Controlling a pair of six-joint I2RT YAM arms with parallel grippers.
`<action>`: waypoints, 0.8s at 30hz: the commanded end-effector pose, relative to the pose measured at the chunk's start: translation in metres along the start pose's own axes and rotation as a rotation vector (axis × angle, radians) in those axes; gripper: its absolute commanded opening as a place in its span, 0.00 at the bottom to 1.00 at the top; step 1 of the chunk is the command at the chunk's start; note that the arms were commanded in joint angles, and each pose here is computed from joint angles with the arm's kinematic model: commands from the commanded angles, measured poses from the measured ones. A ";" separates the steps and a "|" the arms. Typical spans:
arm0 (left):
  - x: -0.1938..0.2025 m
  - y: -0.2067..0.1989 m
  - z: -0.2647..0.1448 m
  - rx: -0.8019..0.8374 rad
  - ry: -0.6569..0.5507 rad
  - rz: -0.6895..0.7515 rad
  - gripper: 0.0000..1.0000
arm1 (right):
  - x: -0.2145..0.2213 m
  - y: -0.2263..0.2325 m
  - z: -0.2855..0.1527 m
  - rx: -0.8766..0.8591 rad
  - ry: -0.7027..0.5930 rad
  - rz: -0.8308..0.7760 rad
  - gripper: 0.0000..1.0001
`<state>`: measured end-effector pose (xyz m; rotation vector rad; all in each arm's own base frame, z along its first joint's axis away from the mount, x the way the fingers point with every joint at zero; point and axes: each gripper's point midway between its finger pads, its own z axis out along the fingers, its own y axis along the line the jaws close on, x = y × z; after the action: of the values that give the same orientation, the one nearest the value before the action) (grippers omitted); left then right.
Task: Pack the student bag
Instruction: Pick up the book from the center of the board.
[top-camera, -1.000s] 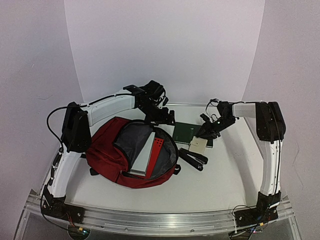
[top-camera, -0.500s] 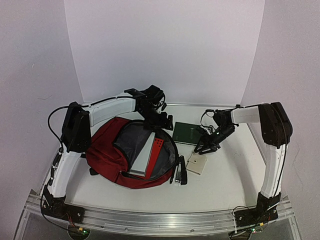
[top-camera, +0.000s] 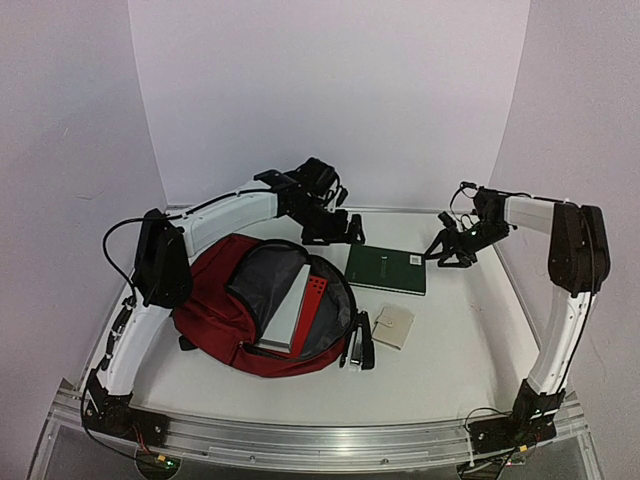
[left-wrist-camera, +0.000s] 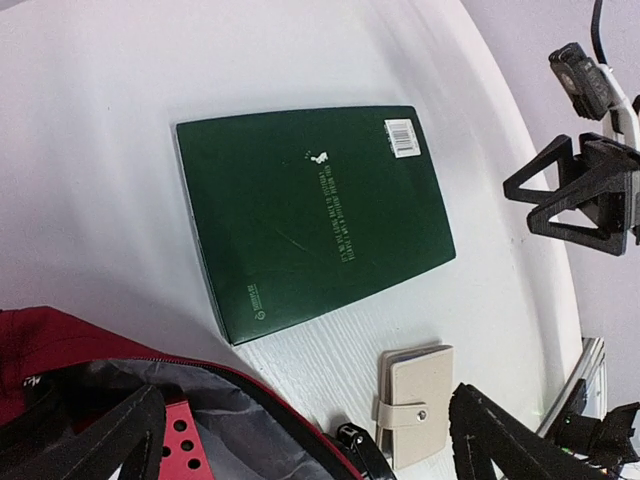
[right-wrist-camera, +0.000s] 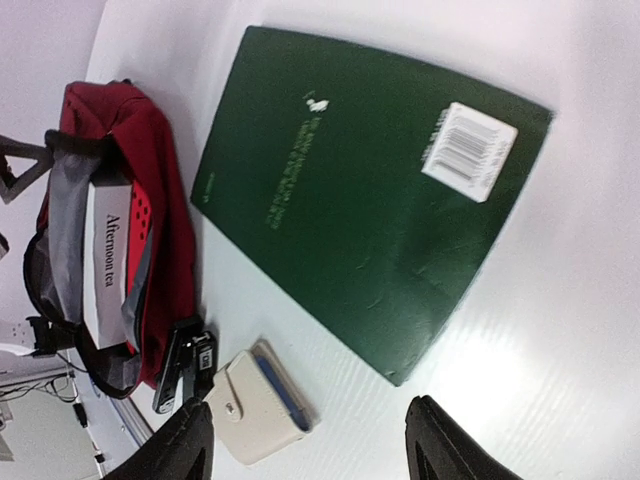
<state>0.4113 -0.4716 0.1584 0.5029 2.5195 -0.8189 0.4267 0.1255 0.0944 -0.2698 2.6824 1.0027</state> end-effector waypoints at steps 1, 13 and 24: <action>0.000 0.003 0.025 0.015 -0.013 -0.015 1.00 | -0.001 -0.026 0.016 0.093 0.022 0.014 0.71; 0.026 0.033 0.075 -0.040 0.065 -0.039 1.00 | 0.000 -0.032 0.064 -0.089 0.058 0.171 0.63; 0.053 0.030 0.098 0.056 0.155 -0.062 0.90 | -0.029 0.019 0.045 -0.275 -0.018 0.156 0.43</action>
<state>0.4180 -0.4869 0.0490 0.4979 2.6717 -0.8067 0.4431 0.1549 0.0367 -0.0574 2.7267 1.2860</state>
